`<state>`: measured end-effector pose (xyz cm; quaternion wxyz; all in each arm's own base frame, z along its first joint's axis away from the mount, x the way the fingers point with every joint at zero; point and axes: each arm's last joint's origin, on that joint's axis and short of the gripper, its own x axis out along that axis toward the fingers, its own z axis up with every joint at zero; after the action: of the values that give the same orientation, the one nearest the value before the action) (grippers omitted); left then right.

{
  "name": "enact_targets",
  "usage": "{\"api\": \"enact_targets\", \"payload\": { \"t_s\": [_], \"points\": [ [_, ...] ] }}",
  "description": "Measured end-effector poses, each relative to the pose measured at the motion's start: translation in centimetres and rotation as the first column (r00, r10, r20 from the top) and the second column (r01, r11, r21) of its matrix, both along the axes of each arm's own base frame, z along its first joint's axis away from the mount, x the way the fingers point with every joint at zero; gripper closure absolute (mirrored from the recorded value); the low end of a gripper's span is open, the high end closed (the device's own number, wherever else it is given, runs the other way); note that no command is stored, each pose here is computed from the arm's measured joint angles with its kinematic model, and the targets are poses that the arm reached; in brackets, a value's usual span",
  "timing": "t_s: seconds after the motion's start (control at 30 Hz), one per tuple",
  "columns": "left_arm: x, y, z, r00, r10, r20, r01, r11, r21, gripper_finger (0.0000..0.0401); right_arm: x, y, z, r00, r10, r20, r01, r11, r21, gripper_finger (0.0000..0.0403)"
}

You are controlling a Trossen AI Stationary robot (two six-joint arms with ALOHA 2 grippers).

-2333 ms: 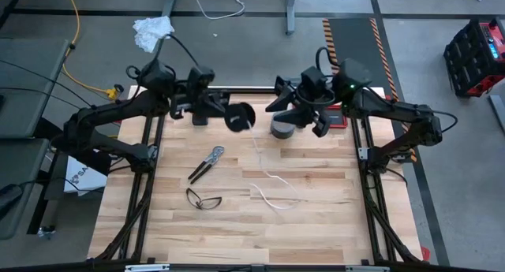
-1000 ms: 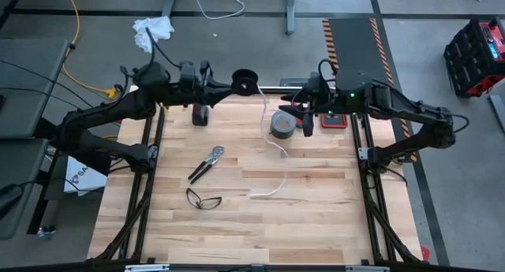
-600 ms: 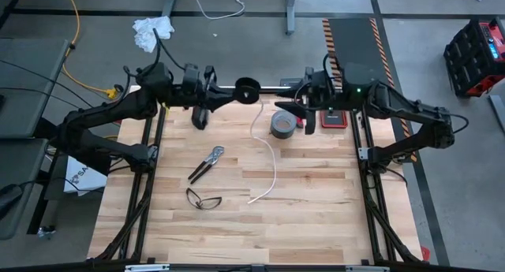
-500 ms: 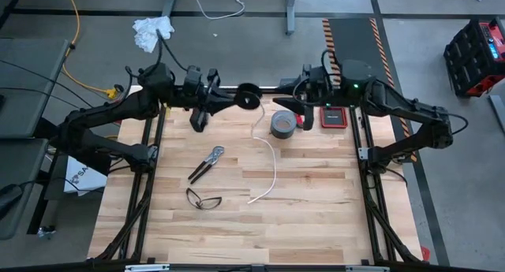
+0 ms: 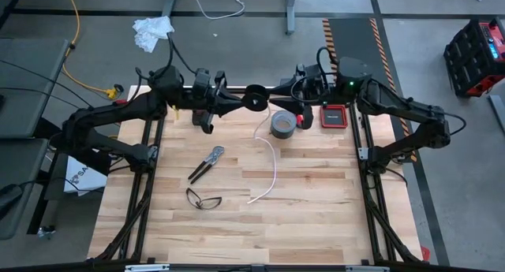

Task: Coil cords
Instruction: Coil the white wire onto the black spool

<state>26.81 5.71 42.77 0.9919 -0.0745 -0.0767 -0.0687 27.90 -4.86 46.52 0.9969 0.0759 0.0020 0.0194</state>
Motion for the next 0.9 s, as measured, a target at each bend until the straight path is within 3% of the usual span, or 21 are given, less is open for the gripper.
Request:
{"api": "enact_targets", "payload": {
  "t_s": [0.33,0.47,0.6,0.9],
  "points": [
    [0.3,0.0,-0.3,1.0,-0.012,-0.01,0.012,1.0,-0.006,0.0401,1.5,-0.3,-0.9,1.0,-0.004,-0.023,0.004,1.0,0.009,0.0268],
    [0.4,-0.1,-0.3,1.0,-0.015,-0.012,0.015,1.0,-0.005,0.0401,1.5,-0.3,-0.8,1.0,-0.004,-0.002,0.004,1.0,-0.004,0.0307],
    [0.5,0.0,-0.4,1.0,-0.017,-0.014,0.016,1.0,-0.005,0.0401,1.5,-0.3,-0.7,1.0,-0.006,0.002,0.006,1.0,-0.021,0.0388],
    [-0.1,0.5,-0.1,0.998,0.07,-0.006,-0.07,0.997,-0.023,0.0386,1.0,-0.4,-0.2,0.998,-0.054,0.034,0.053,0.998,0.025,0.0401]
  ]
}}
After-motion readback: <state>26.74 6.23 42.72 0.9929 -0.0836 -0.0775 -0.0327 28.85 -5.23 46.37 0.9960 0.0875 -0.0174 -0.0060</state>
